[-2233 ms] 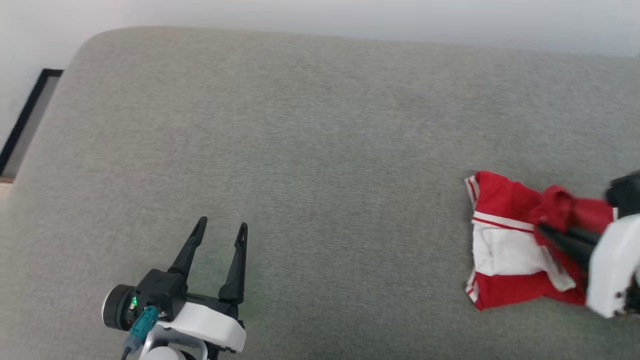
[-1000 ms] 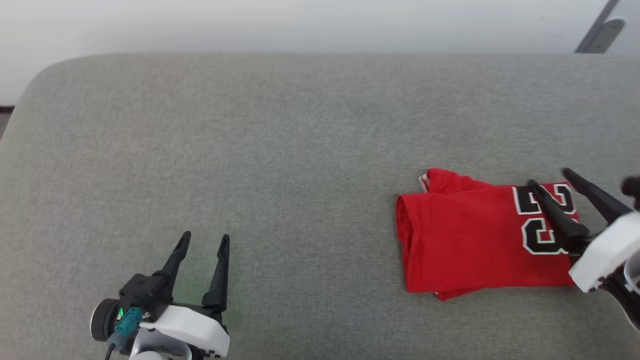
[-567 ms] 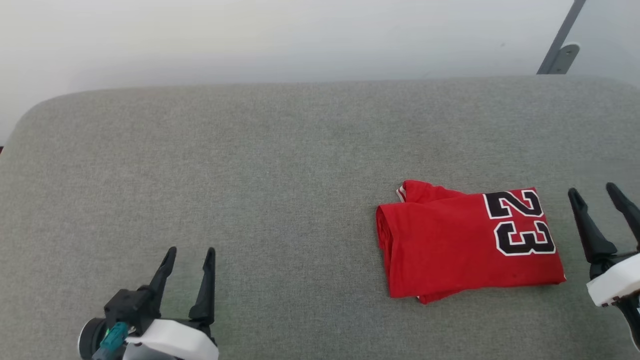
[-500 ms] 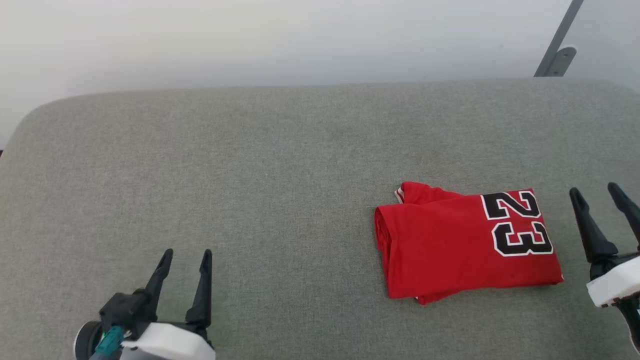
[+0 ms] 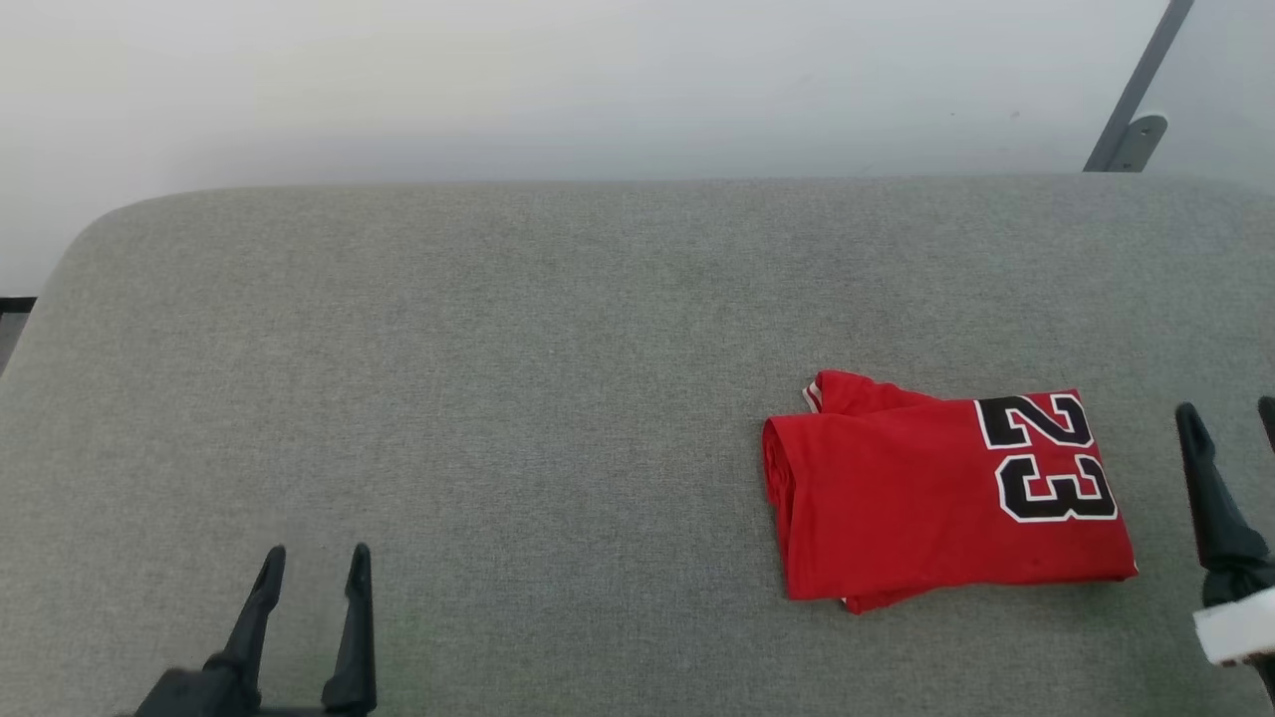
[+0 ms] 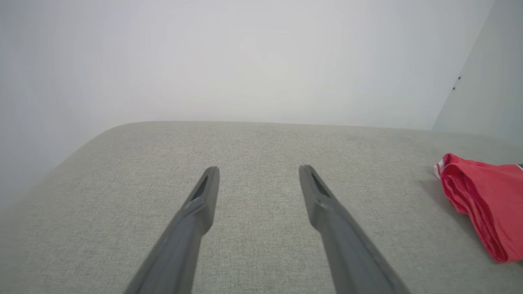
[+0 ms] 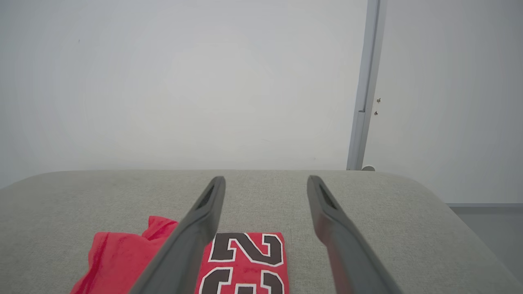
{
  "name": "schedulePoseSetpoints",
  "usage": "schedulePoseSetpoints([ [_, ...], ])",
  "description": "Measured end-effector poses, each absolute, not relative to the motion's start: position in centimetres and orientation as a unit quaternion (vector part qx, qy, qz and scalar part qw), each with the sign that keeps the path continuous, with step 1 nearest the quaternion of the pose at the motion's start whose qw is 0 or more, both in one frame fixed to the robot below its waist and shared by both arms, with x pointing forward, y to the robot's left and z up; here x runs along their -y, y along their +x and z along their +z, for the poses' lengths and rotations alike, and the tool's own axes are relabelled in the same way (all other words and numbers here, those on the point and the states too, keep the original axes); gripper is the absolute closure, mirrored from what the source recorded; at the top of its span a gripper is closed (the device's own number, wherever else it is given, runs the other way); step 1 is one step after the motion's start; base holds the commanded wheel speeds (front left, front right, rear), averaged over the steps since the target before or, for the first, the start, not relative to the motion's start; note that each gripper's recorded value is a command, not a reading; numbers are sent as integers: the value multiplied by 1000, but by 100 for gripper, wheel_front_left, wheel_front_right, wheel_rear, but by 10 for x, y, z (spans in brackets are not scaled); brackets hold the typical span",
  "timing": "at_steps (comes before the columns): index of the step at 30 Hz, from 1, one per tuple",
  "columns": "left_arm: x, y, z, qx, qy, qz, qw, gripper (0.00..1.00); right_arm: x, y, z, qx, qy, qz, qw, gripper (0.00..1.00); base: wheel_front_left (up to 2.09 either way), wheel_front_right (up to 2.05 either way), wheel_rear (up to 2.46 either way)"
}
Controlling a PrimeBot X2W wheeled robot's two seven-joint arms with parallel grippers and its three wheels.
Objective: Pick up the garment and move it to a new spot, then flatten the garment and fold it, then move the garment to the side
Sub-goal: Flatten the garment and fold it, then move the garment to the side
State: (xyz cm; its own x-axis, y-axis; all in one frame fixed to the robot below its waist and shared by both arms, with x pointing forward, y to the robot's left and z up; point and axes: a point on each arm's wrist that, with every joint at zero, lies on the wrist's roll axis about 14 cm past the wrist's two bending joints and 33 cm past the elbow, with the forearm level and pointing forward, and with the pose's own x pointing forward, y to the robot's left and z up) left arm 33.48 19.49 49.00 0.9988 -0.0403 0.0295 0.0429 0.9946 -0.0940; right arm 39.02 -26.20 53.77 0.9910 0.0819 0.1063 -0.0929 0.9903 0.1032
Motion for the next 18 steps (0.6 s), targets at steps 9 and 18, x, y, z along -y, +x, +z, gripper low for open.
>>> schedulePoseSetpoints([
  [9, -195, 317, 496, 20, -45, -11, 999, 0, 277, 380, 535, 51, 58, 17, 997, 0, 0, 0, 0],
  [18, -186, 322, 495, 18, -45, -20, 999, 0, 271, 381, 519, 27, 66, 25, 997, 0, 0, 0, 0],
])
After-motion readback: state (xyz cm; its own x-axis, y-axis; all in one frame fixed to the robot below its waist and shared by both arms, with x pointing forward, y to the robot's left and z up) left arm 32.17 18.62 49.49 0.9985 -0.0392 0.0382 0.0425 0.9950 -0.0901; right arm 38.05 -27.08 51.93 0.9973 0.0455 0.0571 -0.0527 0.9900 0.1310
